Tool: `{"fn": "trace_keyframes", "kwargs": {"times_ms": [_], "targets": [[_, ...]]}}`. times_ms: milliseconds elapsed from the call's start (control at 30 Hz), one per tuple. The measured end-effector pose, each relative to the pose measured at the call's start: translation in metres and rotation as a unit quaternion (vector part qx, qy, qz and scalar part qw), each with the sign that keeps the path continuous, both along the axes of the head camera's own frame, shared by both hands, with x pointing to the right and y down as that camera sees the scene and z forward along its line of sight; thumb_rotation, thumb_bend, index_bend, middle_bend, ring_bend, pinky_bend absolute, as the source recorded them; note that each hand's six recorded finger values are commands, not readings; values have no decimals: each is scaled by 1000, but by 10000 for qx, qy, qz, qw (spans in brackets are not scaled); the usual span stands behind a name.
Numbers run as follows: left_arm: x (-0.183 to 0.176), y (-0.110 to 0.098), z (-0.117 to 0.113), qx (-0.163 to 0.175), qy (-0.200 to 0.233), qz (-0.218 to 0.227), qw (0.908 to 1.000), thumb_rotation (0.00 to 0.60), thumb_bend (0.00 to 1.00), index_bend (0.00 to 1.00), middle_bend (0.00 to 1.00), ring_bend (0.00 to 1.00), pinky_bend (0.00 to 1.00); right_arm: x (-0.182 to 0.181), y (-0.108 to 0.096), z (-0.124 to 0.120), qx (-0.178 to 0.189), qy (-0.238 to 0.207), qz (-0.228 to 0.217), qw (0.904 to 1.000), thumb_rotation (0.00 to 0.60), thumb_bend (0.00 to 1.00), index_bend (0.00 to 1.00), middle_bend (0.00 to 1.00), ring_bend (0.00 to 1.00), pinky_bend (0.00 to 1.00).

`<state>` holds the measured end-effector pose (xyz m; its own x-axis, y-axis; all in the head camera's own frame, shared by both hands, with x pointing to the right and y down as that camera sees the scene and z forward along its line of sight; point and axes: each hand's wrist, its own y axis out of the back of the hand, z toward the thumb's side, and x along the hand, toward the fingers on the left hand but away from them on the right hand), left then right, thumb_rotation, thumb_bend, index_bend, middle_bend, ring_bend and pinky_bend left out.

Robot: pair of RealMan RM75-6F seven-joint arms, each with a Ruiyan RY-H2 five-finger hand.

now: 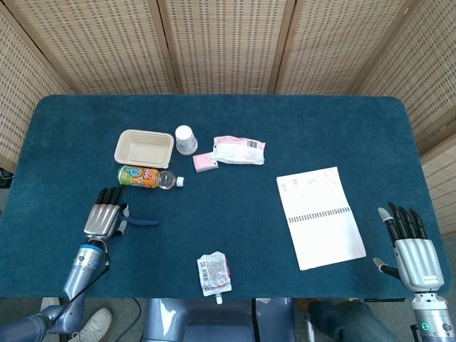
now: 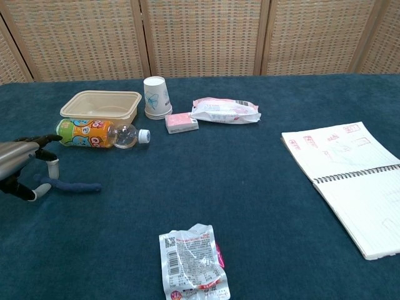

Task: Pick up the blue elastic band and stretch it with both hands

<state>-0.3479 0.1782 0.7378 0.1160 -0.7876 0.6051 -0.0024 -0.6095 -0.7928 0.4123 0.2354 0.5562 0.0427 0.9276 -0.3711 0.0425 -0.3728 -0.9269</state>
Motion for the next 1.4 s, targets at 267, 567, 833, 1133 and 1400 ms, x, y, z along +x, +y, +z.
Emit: {"fn": "trace_keyframes", "kwargs": {"times_ms": [267,567,833,1133,1400], "targets": [[5,-8,-14,-100,849,-428,9954,600,468,696,0,0,0,-3,0,3,-71,-158,6,9998,600,0,0,0,0,0],[36,-22,-31,-376,2815,-1012,9535,600,475,712,0,0,0,-16,-12,17,-373,-1203,-28,9920,600,0,26,0,0,0],[107,-39,-30,-760,4145,-1020,9011,600,478,705,0,0,0,-45,-53,17,-294,-1862,-430,9811,600,0,212,0,0,0],[199,-57,-29,-1038,4720,-675,8729,600,478,703,0,0,0,-95,-88,22,-1032,-2950,-528,9484,600,75,322,0,0,0],[231,-61,-33,-1101,4703,-482,8743,600,478,703,0,0,0,-144,-122,23,-1402,-3233,-858,9319,600,176,417,0,0,0]]}}
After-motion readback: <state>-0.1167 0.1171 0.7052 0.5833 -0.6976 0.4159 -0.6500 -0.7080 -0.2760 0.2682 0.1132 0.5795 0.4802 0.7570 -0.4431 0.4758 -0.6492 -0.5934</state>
